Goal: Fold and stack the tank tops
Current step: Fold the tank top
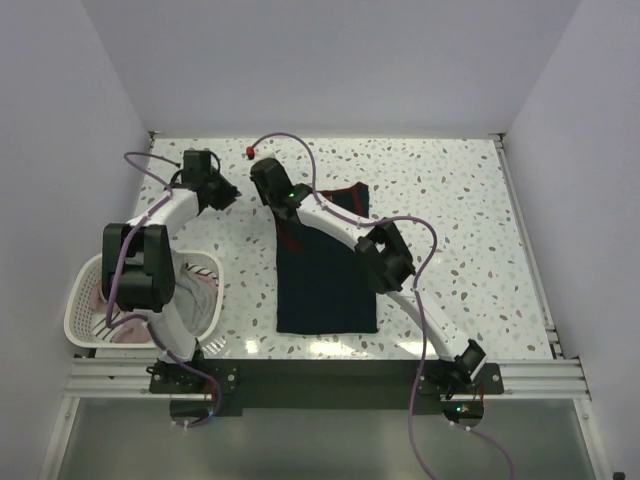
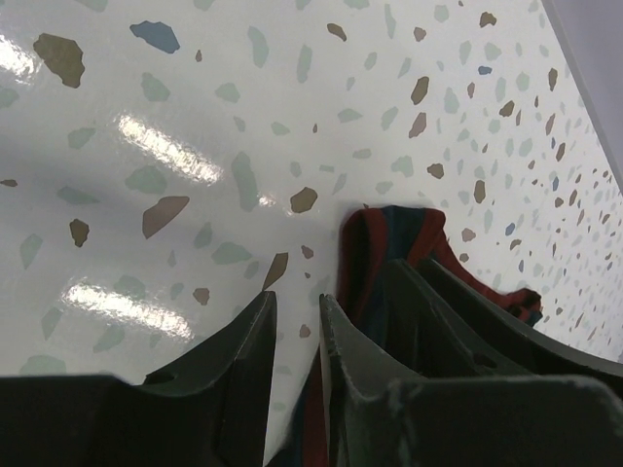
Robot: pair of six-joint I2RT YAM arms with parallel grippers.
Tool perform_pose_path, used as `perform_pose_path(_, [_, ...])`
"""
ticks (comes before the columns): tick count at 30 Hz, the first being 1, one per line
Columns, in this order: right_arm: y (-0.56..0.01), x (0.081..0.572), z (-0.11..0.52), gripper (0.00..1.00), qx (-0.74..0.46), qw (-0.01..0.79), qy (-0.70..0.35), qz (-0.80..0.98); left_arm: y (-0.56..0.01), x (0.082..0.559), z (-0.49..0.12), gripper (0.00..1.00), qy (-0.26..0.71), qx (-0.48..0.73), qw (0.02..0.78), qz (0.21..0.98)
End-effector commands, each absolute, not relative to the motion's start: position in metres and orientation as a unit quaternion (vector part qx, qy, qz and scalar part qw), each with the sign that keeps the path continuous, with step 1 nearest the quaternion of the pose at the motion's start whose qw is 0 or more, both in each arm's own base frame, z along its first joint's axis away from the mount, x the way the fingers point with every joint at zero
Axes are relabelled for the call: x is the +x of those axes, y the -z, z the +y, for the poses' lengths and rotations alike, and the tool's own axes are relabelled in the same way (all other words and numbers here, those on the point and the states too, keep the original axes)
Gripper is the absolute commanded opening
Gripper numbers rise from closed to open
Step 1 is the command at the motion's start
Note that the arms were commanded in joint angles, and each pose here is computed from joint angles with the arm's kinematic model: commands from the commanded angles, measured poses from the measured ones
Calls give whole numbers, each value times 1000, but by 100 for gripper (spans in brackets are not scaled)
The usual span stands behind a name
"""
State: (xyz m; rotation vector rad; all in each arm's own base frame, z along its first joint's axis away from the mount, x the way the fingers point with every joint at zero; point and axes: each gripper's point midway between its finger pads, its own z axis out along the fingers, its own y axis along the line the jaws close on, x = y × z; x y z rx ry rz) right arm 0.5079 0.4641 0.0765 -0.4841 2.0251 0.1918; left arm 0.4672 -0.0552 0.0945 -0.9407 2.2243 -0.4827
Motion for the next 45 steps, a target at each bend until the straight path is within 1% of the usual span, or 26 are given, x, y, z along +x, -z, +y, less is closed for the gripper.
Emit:
perform_pose_path(1, [-94, 515, 472, 32, -195, 528, -82, 822, -99, 475, -55, 29, 201, -354, 349, 844])
perform_pose_path(11, [-73, 512, 471, 30, -201, 513, -74, 831, -99, 475, -56, 29, 203, -353, 347, 845])
perform_pose_path(17, [-77, 513, 469, 25, -197, 520, -68, 828, -96, 476, -57, 29, 204, -353, 346, 845])
perform_pose_path(21, [-81, 516, 466, 16, -189, 526, -64, 827, -91, 475, -59, 29, 208, -353, 341, 846])
perform_pose_path(23, [-81, 516, 464, 14, -189, 526, -62, 827, -89, 475, -60, 29, 210, -351, 339, 847])
perform_pose_path(24, [-80, 516, 464, 10, -189, 526, -60, 827, -86, 474, -60, 29, 210, -353, 336, 848])
perform_pose_path(27, [-84, 516, 460, 3, -179, 527, -60, 828, -82, 474, -63, 28, 215, -351, 332, 849])
perform_pose_path(29, [-81, 516, 455, 2, -173, 528, -61, 830, -80, 475, -64, 28, 217, -349, 331, 849])
perform_pose_path(30, [-91, 517, 454, 0, -166, 533, -66, 827, -78, 474, -67, 28, 217, -347, 329, 851])
perform_pose_path(40, [-120, 522, 442, 0, -115, 544, -118, 823, -67, 481, -96, 29, 221, -324, 324, 861])
perform_pose_path(45, [-121, 529, 431, 0, -86, 532, -145, 830, -59, 487, -108, 29, 223, -318, 319, 864])
